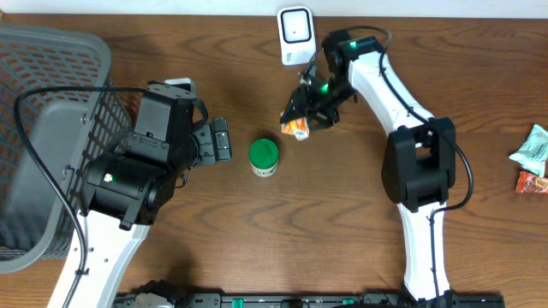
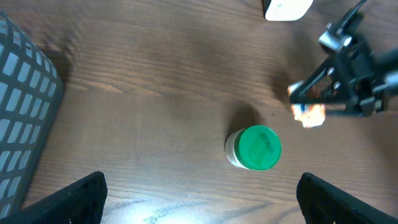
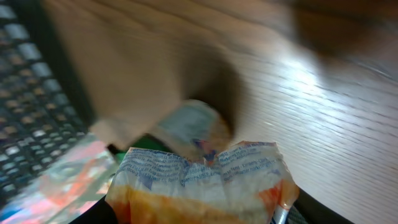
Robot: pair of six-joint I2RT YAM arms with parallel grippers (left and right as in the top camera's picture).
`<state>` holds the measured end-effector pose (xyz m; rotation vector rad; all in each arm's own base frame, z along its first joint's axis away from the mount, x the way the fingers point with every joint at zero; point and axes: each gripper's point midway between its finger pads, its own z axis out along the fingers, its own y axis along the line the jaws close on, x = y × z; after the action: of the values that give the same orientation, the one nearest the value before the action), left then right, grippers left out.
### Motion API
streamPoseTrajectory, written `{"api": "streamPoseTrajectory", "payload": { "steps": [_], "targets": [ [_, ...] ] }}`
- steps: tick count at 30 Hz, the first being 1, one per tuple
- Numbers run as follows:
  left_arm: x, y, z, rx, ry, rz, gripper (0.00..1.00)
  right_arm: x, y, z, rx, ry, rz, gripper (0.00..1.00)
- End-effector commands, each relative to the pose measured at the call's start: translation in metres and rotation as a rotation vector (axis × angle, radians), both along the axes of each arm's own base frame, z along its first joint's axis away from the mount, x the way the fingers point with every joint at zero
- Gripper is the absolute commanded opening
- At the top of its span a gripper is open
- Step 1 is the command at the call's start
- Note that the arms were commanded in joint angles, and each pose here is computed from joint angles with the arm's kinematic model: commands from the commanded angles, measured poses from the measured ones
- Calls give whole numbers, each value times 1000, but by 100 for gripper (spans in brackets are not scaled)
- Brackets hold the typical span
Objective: Scan the item barcode
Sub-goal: 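Lift the Kleenex pack and turn it toward the scanner, then hold the Kleenex pack against the scanner face with the right gripper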
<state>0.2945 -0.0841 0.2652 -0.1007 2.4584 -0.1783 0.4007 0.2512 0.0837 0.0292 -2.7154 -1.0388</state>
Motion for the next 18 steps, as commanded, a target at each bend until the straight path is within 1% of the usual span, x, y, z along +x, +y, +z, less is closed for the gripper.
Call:
{"api": "streamPoseTrajectory", "payload": {
  "steps": [1,8,10,12,14,18],
  "targets": [
    [2,3,2,14,-6,6,98,31,2,43,137,-81,-48,54],
    [2,3,2,15,-6,6,98,80,-12,126,208,-365,-83,54],
    [2,3,2,15,-6,6,98,91,-16,147,203,-457,-92,52],
    [2,3,2,15,-6,6,98,105,-24,165,154,-563,-111,50],
    [2,3,2,15,-6,6,98,119,-36,176,67,-660,-146,49],
    [2,3,2,15,-6,6,98,143,-51,186,-105,-807,-209,50]
  ]
}}
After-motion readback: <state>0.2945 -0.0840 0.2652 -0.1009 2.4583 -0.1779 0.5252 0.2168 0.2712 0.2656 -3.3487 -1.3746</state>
